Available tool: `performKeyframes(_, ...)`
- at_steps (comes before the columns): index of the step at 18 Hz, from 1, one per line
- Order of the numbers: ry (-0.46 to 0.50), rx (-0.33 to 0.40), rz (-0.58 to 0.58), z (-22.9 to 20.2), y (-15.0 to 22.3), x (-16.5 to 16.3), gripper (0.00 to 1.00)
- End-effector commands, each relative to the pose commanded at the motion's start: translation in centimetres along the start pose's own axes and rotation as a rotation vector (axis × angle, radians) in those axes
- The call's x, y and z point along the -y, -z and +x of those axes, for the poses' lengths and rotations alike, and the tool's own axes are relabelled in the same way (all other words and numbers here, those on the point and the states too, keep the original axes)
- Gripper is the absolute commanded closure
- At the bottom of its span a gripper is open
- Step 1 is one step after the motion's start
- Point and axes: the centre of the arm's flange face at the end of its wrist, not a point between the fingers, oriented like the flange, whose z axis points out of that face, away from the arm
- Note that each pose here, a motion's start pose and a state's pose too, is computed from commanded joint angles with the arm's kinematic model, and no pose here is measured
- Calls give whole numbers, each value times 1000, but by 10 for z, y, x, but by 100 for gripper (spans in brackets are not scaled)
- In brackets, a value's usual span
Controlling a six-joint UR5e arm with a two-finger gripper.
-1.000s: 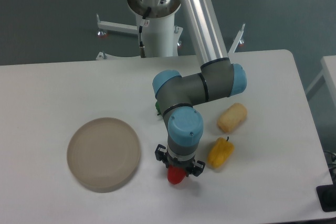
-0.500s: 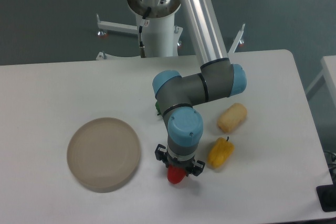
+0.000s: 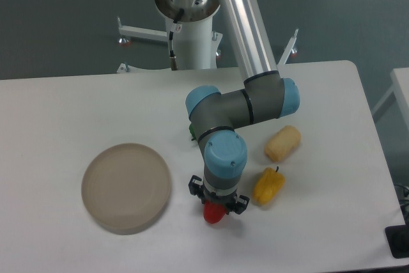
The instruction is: Place the red pepper on the table
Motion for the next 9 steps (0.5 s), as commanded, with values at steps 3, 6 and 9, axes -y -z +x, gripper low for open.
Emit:
performKeyframes(3,-3,-1,1,0,0,0,39)
performKeyframes(6,-5,-1,1,0,0,0,34)
performKeyframes(9,-8,1,3,0,2,0,24)
